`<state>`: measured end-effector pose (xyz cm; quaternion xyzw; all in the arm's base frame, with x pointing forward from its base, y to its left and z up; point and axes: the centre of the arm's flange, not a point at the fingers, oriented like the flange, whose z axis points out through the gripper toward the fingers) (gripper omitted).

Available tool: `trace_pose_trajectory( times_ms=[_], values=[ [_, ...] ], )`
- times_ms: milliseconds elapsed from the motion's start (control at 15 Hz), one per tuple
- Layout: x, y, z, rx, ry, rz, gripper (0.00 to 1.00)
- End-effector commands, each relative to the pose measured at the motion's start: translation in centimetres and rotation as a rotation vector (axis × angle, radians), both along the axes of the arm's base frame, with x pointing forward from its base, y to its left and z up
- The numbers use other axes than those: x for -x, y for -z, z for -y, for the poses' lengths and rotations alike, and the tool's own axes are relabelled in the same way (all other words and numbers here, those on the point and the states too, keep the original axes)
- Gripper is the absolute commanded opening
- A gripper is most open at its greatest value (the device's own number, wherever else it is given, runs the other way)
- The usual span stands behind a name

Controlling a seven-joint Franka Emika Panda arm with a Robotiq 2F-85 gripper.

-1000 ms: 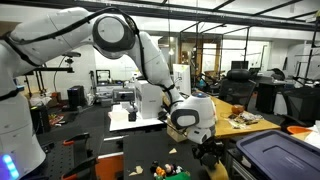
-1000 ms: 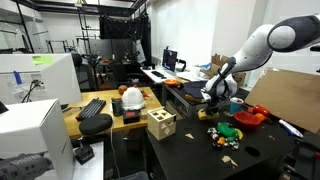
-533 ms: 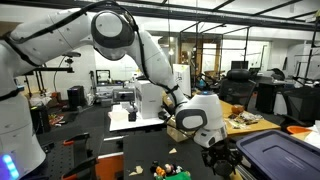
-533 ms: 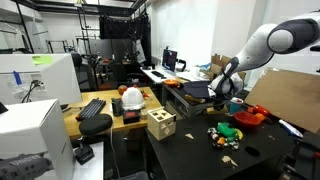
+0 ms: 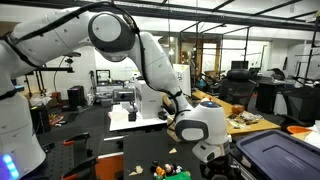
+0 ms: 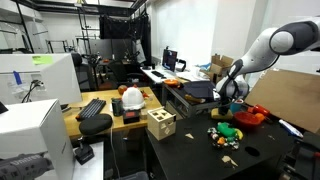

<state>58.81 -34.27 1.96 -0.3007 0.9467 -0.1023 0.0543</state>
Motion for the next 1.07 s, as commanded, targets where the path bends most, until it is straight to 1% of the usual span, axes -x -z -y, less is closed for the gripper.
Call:
trace_pose_trajectory(
  times_ms=[0, 267, 533, 733, 1000],
  values=[
    [1.1, 1.1, 0.9, -0.106, 0.077, 0.032, 0.52],
    [1.9, 1.1, 1.4, -0.161, 0.128, 0.065, 0.52],
    [2.1, 0.4, 0.6, -0.192, 0.147, 0.079, 0.52],
    [1.6, -0.2, -1.3, -0.194, 0.124, 0.069, 0.52],
    [0.9, -1.2, -4.8, -0.214, 0.091, 0.031, 0.52]
  ],
)
